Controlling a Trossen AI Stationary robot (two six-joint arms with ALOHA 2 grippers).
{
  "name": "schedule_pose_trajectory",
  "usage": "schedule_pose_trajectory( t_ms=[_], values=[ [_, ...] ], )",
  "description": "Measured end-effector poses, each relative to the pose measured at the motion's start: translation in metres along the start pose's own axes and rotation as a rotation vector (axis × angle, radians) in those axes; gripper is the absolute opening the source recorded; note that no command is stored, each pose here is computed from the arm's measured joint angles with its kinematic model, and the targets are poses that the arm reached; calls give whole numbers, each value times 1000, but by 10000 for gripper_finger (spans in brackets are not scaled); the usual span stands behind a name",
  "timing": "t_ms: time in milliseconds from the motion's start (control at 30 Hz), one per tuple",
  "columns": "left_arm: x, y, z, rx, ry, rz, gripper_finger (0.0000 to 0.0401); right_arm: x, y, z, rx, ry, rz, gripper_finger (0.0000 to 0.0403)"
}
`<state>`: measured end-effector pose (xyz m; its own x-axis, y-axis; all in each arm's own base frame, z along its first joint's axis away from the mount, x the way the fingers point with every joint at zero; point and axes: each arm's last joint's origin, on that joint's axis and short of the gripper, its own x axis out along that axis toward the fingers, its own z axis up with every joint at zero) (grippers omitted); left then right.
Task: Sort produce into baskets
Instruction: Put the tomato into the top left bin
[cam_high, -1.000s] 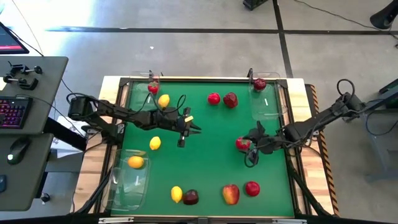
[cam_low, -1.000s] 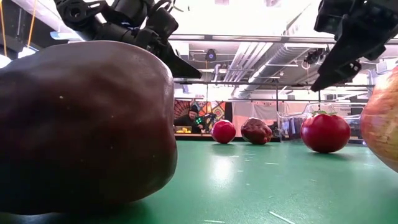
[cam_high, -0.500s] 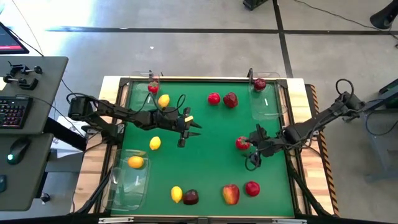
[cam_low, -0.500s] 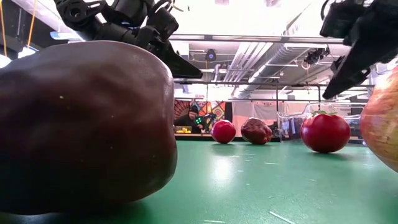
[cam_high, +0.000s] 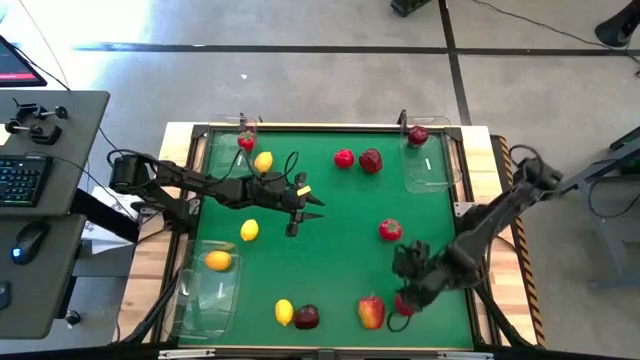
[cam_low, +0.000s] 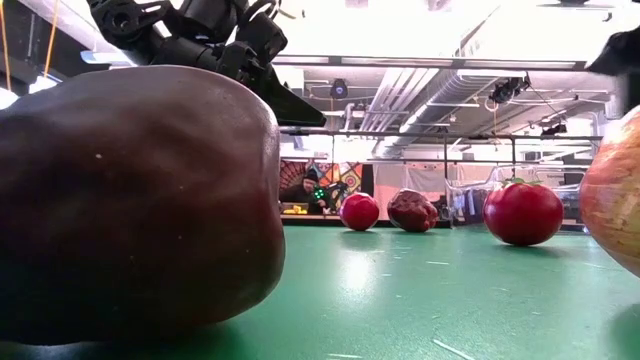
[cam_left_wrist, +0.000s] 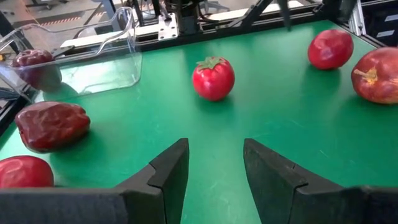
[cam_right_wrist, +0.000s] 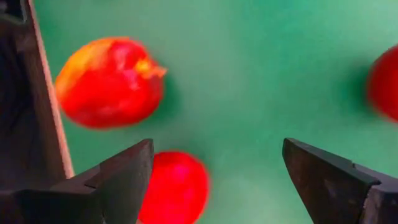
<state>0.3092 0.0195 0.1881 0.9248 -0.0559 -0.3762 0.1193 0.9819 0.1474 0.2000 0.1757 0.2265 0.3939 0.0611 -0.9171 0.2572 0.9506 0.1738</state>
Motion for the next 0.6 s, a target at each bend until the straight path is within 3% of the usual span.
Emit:
schedule_pose_trajectory(
  t_ms=[267, 600],
  values=[
    [-1, 5, 1, 13, -15, 20, 143, 5, 43, 3, 37, 150, -55, 349],
    [-1, 8, 0, -4, -14, 27, 143, 32, 52, -7, 60, 324, -109, 349]
  ],
)
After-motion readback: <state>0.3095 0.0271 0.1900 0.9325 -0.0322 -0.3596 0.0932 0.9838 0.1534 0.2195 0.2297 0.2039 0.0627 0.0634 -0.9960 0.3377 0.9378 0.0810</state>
